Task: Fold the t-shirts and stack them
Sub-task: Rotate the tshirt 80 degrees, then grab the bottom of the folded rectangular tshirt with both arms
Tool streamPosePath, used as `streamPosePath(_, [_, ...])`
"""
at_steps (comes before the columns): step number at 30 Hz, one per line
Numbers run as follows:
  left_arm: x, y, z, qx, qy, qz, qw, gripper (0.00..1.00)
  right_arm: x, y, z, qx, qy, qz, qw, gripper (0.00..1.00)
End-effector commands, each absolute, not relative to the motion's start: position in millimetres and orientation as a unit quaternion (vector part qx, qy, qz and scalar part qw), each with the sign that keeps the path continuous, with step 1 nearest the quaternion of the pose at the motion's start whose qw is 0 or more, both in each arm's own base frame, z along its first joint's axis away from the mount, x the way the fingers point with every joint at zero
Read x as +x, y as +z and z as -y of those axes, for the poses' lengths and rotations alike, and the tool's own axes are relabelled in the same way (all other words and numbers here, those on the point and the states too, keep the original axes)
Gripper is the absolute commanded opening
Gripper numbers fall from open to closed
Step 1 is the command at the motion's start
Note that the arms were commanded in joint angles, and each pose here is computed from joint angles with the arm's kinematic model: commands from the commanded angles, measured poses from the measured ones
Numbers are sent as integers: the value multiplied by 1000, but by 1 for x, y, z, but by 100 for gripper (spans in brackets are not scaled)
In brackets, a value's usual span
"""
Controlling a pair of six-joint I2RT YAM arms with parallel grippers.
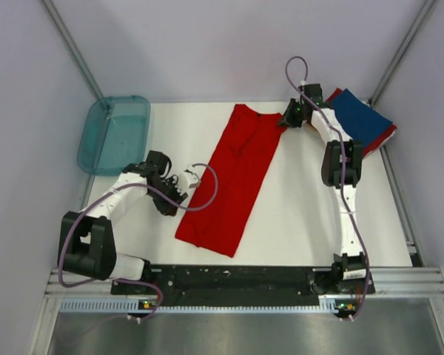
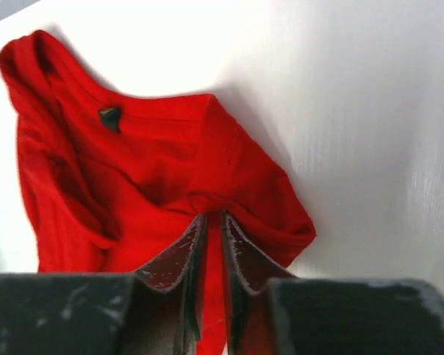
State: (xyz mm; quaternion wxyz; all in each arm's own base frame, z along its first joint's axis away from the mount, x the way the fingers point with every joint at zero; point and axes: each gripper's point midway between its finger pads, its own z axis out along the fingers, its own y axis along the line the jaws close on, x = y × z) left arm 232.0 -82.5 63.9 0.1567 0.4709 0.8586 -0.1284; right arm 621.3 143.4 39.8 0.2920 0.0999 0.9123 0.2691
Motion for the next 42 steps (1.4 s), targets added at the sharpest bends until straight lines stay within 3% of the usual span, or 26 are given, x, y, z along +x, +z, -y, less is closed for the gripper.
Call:
streamPosePath(1, [217,66,106,494,-175,-839,146,32,642,121,-172,43,348,-858,376,18])
streamPosePath(9, [193,64,136,609,-190,-754,156,43,587,244,-190,-110,326,-815,466,42])
streamPosePath(13, [183,56,133,645,-194,-722,159,47,508,259,-227,-231,332,-782,474,50])
streamPosePath(19, [161,36,118,700,-188,-674,145,53,319,211,-283,-481,330,-631,511,54])
streamPosePath(23, [149,21,106,726,-177,-652,129,60,211,178,-307,-598,362,-521,489,59])
streamPosePath(28, [163,8,99,731,-134,-653,145,62,121,104,-325,-717,334,-484,375,60])
streamPosePath(31, [166,3,100,731,-125,-653,152,61,108,72,-330,-750,295,-483,343,59])
streamPosePath(35, [157,-7,88,732,-113,-659,128,51,110,52,-334,-767,249,-486,336,58])
streamPosePath(42, [142,-6,86,718,-130,-676,103,11,94,33,-359,-777,257,-473,326,56])
